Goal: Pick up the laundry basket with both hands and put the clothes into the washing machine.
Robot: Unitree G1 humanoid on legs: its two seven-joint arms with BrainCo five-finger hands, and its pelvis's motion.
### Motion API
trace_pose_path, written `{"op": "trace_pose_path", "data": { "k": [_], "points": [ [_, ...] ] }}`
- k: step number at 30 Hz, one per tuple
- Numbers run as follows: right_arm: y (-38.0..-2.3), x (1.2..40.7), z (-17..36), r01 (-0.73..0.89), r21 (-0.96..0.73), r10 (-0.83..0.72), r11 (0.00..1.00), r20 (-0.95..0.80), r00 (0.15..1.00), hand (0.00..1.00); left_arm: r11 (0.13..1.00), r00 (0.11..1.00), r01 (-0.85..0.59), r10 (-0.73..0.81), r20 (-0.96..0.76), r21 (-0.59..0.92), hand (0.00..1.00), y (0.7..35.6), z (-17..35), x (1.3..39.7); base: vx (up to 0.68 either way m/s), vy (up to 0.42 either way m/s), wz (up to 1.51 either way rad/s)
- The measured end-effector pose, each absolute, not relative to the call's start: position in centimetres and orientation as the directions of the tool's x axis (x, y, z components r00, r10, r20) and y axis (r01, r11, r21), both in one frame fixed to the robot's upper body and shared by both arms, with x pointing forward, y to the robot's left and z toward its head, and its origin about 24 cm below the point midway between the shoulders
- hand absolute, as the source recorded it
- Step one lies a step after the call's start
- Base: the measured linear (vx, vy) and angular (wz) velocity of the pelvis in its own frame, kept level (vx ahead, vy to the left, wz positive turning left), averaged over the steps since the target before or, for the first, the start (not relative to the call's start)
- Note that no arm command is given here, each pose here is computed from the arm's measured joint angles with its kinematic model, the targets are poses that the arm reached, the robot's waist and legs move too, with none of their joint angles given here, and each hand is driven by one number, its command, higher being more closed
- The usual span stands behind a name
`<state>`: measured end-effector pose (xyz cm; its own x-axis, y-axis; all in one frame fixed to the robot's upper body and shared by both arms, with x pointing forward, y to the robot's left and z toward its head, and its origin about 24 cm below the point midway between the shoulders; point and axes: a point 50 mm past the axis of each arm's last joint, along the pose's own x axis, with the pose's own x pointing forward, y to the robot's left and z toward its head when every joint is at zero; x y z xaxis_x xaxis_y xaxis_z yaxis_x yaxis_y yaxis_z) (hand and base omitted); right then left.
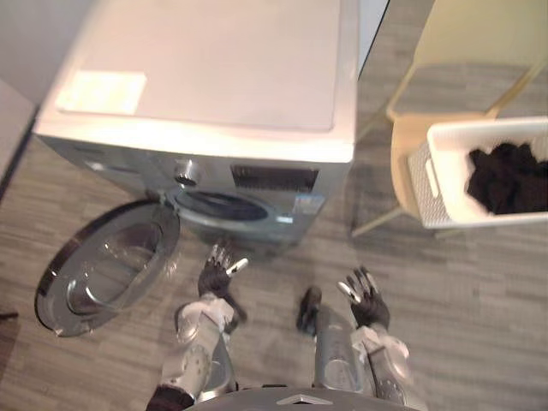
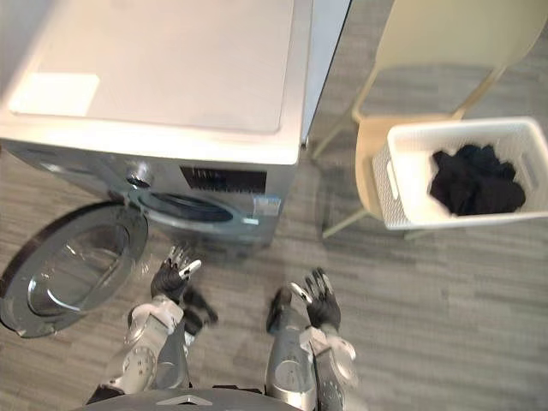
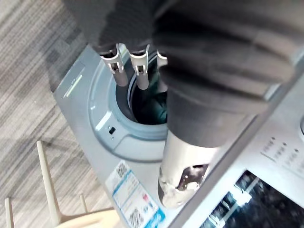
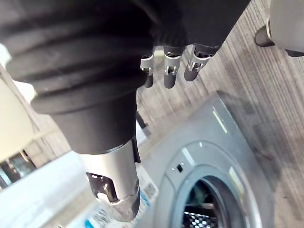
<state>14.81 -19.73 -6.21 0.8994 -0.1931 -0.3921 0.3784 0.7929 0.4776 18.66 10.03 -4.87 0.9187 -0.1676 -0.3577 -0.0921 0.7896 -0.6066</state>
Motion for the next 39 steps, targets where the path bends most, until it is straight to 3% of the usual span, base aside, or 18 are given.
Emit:
{"op": "trace_pose_path", "data": {
  "k": [4, 9, 14, 23, 27, 32, 39],
  "points": [
    [-18.8, 14.1, -6.9, 0.411, 0.500, -0.191, 0.762, -0.434, 0.880, 0.00, 0.794, 0.888, -0.037, -0.253, -0.385, -0.606, 0.00, 8.0, -5.5, 17.5, 0.01, 0.057, 0.17],
    [-16.3, 15.1, -6.0, 0.393, 0.594, -0.161, 0.702, -0.405, 0.900, 0.00, 0.823, 0.879, 0.030, -0.292, -0.377, -0.567, 0.00, 7.9, -5.2, 18.4, -0.19, 0.063, -0.24],
    [-17.7, 14.2, -4.8, 0.399, 0.583, -0.212, 0.708, -0.363, 0.907, 0.00, 0.860, 0.863, 0.048, -0.292, -0.413, -0.507, 0.00, 8.2, -5.9, 17.9, -0.26, 0.023, -0.87],
    [-18.9, 14.4, -5.4, 0.419, 0.487, -0.247, 0.766, -0.378, 0.892, 0.00, 0.895, 0.832, -0.044, -0.213, -0.513, -0.444, 0.00, 11.3, -8.0, 16.1, -0.06, -0.188, -0.78],
    [-20.6, 15.6, -4.1, 0.404, 0.449, -0.285, 0.797, -0.311, 0.907, 0.00, 0.879, 0.816, -0.049, -0.238, -0.526, -0.474, 0.00, 10.2, -8.2, 15.9, -0.08, -0.309, -1.26],
    [-19.8, 15.1, -4.2, 0.413, 0.461, -0.280, 0.785, -0.330, 0.901, 0.00, 0.879, 0.819, -0.176, -0.120, -0.562, -0.444, 0.00, 12.5, -8.6, 15.3, -0.03, -0.316, -0.64],
    [-20.7, 18.0, 0.2, 0.327, 0.467, -0.302, 0.822, -0.130, 0.944, 0.00, 0.846, 0.765, -0.274, -0.097, -0.636, -0.458, 0.00, 12.1, -9.7, 11.7, 0.04, -0.136, -0.49]
  ]
}}
